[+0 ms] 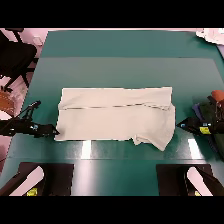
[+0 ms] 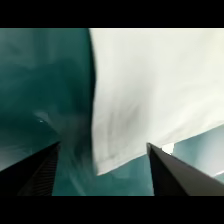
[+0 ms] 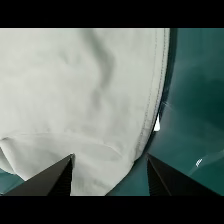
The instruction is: Fold the shirts.
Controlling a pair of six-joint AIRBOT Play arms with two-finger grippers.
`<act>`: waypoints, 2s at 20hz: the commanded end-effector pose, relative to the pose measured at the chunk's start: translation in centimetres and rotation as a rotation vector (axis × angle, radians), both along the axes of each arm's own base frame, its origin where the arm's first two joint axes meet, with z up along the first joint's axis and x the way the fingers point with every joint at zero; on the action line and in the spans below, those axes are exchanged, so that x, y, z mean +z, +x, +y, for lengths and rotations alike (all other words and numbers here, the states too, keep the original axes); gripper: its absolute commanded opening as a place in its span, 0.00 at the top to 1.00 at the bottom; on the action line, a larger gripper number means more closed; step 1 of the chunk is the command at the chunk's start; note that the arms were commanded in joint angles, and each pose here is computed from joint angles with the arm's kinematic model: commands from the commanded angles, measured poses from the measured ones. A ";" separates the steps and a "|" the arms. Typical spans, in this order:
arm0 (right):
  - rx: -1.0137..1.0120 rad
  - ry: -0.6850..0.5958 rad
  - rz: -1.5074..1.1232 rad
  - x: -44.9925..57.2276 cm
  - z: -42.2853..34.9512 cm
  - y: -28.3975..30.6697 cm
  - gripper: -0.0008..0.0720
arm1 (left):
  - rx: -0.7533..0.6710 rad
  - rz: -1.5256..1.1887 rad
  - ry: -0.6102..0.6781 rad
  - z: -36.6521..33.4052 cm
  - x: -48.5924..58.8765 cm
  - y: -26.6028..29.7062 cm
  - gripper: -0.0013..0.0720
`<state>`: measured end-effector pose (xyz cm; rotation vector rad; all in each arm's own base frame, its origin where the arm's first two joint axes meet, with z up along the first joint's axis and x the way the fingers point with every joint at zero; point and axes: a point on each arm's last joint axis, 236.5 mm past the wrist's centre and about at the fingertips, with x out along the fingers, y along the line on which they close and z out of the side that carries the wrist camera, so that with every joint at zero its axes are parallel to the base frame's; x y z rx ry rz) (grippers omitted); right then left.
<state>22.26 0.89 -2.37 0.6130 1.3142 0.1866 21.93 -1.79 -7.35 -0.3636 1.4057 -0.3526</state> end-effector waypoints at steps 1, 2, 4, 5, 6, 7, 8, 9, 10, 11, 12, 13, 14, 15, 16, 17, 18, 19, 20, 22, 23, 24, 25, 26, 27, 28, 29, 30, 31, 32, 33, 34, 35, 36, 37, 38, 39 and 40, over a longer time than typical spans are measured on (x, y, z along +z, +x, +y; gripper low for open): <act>0.001 -0.003 -0.001 -0.2 0.0 -0.1 0.26 | -0.014 0.034 -0.078 -1.3 -0.8 -0.1 0.12; 0.002 -0.003 -0.001 -0.2 0.0 -0.1 0.26 | -0.010 0.044 -0.087 -1.4 -1.0 -0.1 0.12; 0.001 -0.002 -0.002 -0.2 0.0 -0.1 0.26 | 0.004 0.041 -0.122 -2.0 -1.0 0.3 0.12; 0.000 -0.002 -0.002 -0.2 0.0 0.0 0.26 | 0.006 0.046 -0.131 -2.1 -1.0 0.3 0.12; -0.001 -0.004 -0.003 -0.2 0.0 0.0 0.26 | 0.004 0.047 -0.131 -2.1 -1.1 0.3 0.12; 0.000 -0.005 -0.003 -0.2 -0.1 0.0 0.26 | 0.004 0.048 -0.130 -2.1 -1.1 0.2 0.12; 0.000 -0.004 -0.002 -0.2 0.0 -0.1 0.26 | 0.003 0.048 -0.129 -2.1 -1.1 0.2 0.23; 0.001 -0.003 -0.001 -0.2 0.0 -0.1 0.26 | -0.002 0.053 -0.133 -2.2 -1.1 0.1 0.37; 0.001 -0.004 -0.001 -0.2 0.0 -0.1 0.26 | -0.005 0.057 -0.137 -2.3 -1.0 0.0 0.43; 0.001 -0.004 -0.001 -0.2 0.0 -0.1 0.26 | -0.009 0.062 -0.143 -2.4 -0.9 -0.2 0.43; 0.001 -0.004 -0.001 -0.2 0.0 -0.1 0.26 | -0.015 0.062 -0.145 -2.4 -0.9 -0.2 0.63; 0.002 -0.005 0.000 -0.2 0.0 -0.1 0.26 | -0.030 0.058 -0.148 -2.5 -0.8 -0.3 0.89; 0.004 -0.003 0.003 -0.2 0.0 -0.2 0.26 | -0.043 0.053 -0.154 -2.7 -0.7 -0.4 0.95; 0.008 0.002 0.009 -0.2 0.1 -0.4 0.26 | -0.037 0.049 -0.164 -2.8 -0.6 -0.2 0.95; 0.014 0.010 0.017 -0.1 0.3 -0.6 0.26 | -0.031 0.044 -0.172 -3.0 -0.5 -0.1 0.95; 0.019 0.019 0.028 -0.1 0.5 -0.9 0.26 | -0.027 0.042 -0.178 -3.1 -0.4 0.0 0.95; 0.006 0.022 0.047 -0.2 0.5 -1.1 0.26 | -0.022 0.036 -0.188 -3.3 -0.2 0.2 0.95; -0.005 0.005 0.081 -0.6 0.1 -1.7 0.26 | -0.015 0.029 -0.199 -3.4 0.0 0.4 0.95; -0.016 -0.027 0.124 -1.1 -0.6 -2.5 0.26 | -0.016 0.028 -0.203 -3.5 0.0 0.4 0.95; -0.036 -0.054 0.188 -2.0 -1.5 -3.3 0.26 | -0.015 0.027 -0.205 -3.6 0.0 0.5 0.95; -0.037 -0.030 0.203 -2.4 -1.2 -3.2 0.26 | -0.014 0.025 -0.205 -3.5 0.1 0.5 0.95; -0.036 0.013 0.213 -2.7 -0.6 -2.8 0.26 | -0.015 0.024 -0.204 -3.5 0.1 0.6 0.95; -0.026 0.053 0.224 -3.0 -0.1 -2.6 0.26 | -0.015 0.022 -0.204 -3.5 0.2 0.6 0.95; -0.023 0.085 0.251 -3.6 0.2 -2.6 0.26 | -0.015 0.019 -0.202 -3.4 0.2 0.7 0.95; -0.017 0.111 0.283 -4.2 0.5 -2.8 0.26 | -0.015 0.018 -0.202 -3.4 0.3 0.8 0.95; -0.017 0.146 0.309 -4.6 0.9 -2.9 0.26 | -0.015 0.018 -0.201 -3.4 0.3 0.8 0.95; -0.008 0.174 0.346 -4.8 1.3 -3.3 0.26 | -0.016 0.018 -0.202 -3.4 0.3 0.8 0.95; 0.006 0.205 0.385 -4.8 1.7 -4.0 0.26 | -0.017 0.019 -0.203 -3.4 0.3 0.7 0.95; 0.018 0.231 0.417 -4.6 2.2 -4.6 0.26 | -0.017 0.021 -0.205 -3.5 0.3 0.7 0.95; 0.024 0.244 0.441 -4.4 2.5 -5.0 0.26 | -0.017 0.020 -0.205 -3.5 0.3 0.7 0.95; 0.029 0.245 0.451 -4.3 2.8 -5.1 0.26 | -0.016 0.019 -0.206 -3.5 0.3 0.7 0.95; 0.044 0.237 0.447 -4.2 3.1 -5.2 0.26 | -0.016 0.019 -0.206 -3.5 0.3 0.7 0.95; 0.061 0.229 0.446 -4.1 3.5 -5.6 0.26 | -0.017 0.018 -0.206 -3.5 0.3 0.8 0.95; 0.072 0.221 0.444 -4.3 4.0 -5.9 0.26 | -0.018 0.016 -0.206 -3.5 0.3 0.8 0.95; 0.076 0.217 0.447 -4.6 4.4 -6.4 0.26 | -0.018 0.016 -0.207 -3.5 0.4 0.8 0.95; 0.073 0.214 0.455 -5.1 4.9 -7.0 0.26 | -0.018 0.016 -0.207 -3.5 0.4 0.8 0.95; 0.073 0.216 0.461 -5.5 5.3 -7.6 0.26 | -0.019 0.017 -0.207 -3.5 0.4 0.8 0.95; 0.057 0.228 0.452 -5.8 5.8 -7.8 0.26 | -0.019 0.018 -0.208 -3.6 0.4 0.7 0.95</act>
